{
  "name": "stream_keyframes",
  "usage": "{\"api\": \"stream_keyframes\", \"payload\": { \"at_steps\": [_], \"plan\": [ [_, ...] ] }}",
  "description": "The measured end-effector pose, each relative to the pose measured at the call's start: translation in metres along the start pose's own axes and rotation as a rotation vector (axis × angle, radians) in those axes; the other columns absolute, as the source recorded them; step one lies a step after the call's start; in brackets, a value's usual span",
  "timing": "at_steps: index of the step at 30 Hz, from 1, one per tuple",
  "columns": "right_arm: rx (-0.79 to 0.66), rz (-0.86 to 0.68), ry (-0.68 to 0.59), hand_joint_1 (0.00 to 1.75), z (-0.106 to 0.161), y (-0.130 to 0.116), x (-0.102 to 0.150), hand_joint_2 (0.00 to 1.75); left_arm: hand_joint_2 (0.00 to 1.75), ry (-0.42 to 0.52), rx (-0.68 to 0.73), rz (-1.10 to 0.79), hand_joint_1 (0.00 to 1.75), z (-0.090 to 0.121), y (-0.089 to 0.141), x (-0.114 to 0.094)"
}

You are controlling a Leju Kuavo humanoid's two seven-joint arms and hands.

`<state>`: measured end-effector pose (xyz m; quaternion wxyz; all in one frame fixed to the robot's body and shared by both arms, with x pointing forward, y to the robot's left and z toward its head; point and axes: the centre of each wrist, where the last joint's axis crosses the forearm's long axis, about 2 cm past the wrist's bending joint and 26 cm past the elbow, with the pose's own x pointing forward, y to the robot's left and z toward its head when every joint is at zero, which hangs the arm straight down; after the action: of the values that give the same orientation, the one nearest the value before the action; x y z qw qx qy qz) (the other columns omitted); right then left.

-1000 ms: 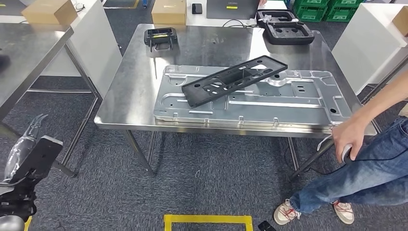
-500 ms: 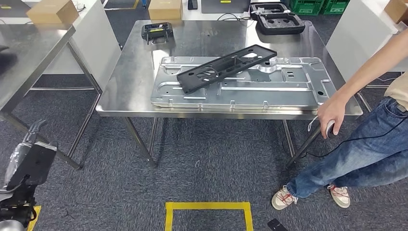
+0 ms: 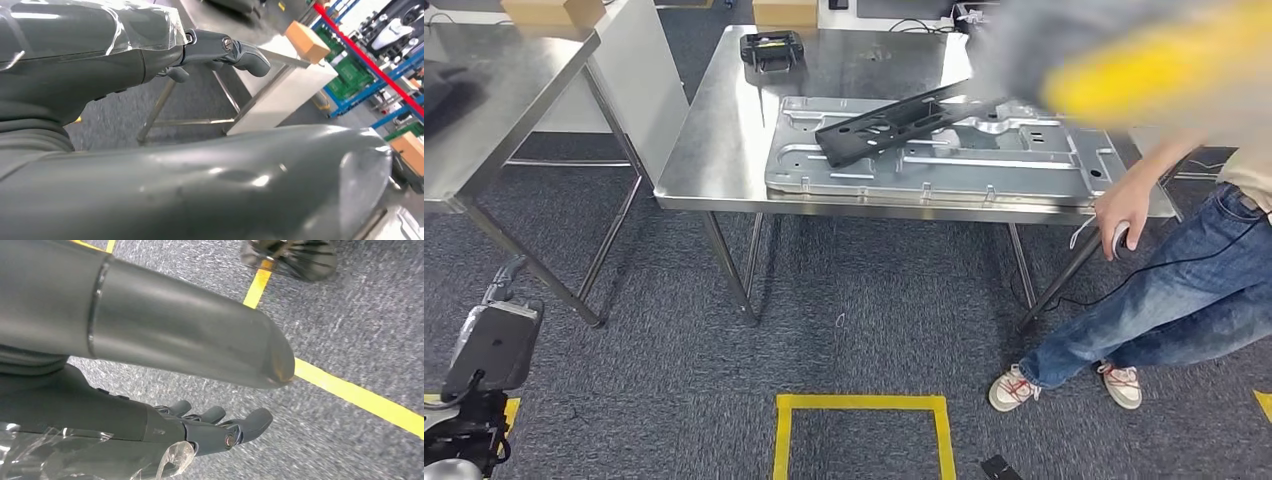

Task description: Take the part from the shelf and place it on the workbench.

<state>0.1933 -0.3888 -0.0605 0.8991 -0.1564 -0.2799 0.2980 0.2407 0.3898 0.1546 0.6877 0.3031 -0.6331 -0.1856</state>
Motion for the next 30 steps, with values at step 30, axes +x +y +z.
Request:
{"api": "stream_keyframes", "payload": {
  "at_steps": [30],
  "plan": [
    [-0.013,-0.108,-0.05,0.0,0.002,0.004,-0.006,0.0,0.0,0.004,0.015,0.086,0.0,0.006,-0.007,-0.014]
  ]
}}
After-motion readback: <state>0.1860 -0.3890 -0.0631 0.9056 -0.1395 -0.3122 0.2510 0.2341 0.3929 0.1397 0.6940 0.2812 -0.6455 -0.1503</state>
